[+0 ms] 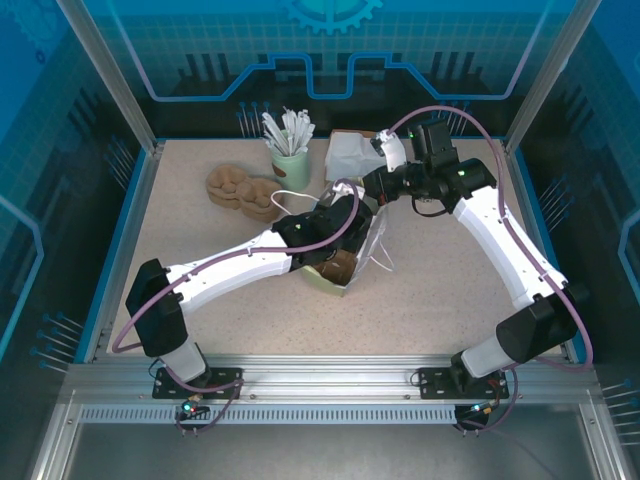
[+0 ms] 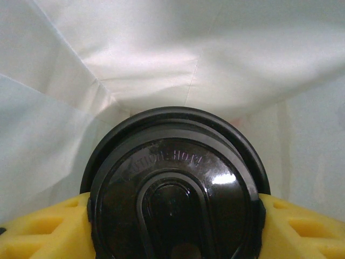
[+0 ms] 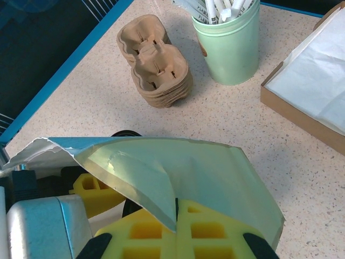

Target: Pack the takeout coffee

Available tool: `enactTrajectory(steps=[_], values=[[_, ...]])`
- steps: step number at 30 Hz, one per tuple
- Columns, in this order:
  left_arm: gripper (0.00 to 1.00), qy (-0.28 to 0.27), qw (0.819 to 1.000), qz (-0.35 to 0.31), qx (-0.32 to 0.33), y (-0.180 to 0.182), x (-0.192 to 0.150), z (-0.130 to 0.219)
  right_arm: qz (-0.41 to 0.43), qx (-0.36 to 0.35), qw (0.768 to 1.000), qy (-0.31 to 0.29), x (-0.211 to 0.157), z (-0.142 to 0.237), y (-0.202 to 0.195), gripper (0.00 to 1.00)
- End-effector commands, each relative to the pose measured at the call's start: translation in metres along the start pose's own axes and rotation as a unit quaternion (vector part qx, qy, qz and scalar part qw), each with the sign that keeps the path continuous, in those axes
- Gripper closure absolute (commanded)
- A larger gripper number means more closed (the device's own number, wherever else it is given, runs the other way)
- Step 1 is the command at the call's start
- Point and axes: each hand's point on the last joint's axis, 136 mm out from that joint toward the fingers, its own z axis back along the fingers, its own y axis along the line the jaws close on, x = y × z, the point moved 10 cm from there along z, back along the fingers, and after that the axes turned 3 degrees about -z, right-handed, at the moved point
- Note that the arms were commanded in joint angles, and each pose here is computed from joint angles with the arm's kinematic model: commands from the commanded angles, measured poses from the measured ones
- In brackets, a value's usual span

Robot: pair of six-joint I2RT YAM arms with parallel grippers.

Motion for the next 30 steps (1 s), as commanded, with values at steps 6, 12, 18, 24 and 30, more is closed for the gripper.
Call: enactTrajectory(steps=[6,12,18,24,30], values=[[0.39,0.03,0.999,-0.033,-0.005,-0.003,-0.018,-0.002,0.036,0.049,0.997,-0.05,0.016,0.025,0.025,1.0],[0.39,0.026,0.999,-0.03,-0.008,0.001,-0.018,0.008,0.038,0.044,0.997,-0.05,0.016,0.026,0.025,1.0],[0.39,0.025,0.999,-0.027,0.002,0.0,-0.021,0.001,0.037,0.049,0.997,-0.054,0.016,0.028,0.027,1.0],[0.39,0.015,0.999,-0.028,0.007,-0.001,-0.018,-0.002,0.036,0.053,0.997,-0.049,0.013,0.03,0.028,1.0],[0.39,0.014,0.999,-0.034,0.024,-0.001,-0.016,-0.005,0.029,0.059,0.997,-0.047,0.007,0.03,0.029,1.0]])
